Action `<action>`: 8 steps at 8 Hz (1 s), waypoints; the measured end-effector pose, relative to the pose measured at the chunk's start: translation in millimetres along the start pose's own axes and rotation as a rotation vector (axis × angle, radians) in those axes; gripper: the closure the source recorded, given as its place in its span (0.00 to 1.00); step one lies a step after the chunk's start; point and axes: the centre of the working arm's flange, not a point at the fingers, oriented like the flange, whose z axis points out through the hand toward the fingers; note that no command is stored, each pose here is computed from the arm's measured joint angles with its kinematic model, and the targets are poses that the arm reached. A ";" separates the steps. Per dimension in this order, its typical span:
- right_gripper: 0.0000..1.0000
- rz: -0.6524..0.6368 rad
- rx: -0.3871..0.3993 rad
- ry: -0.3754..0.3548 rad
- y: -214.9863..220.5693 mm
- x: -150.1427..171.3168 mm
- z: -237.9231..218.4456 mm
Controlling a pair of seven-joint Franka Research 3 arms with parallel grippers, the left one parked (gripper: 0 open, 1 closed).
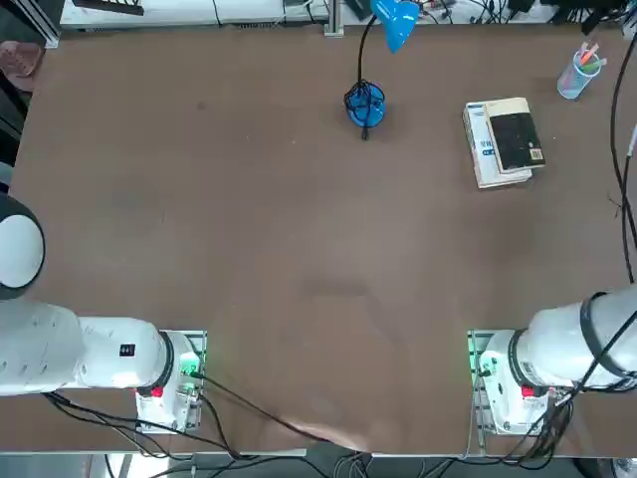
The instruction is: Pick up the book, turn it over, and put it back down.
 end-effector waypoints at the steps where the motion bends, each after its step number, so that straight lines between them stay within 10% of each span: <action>1: 0.00 -0.017 0.043 -0.013 38.1 4.8 13.5; 8: 0.00 0.061 0.639 0.113 321.8 -18.9 200.0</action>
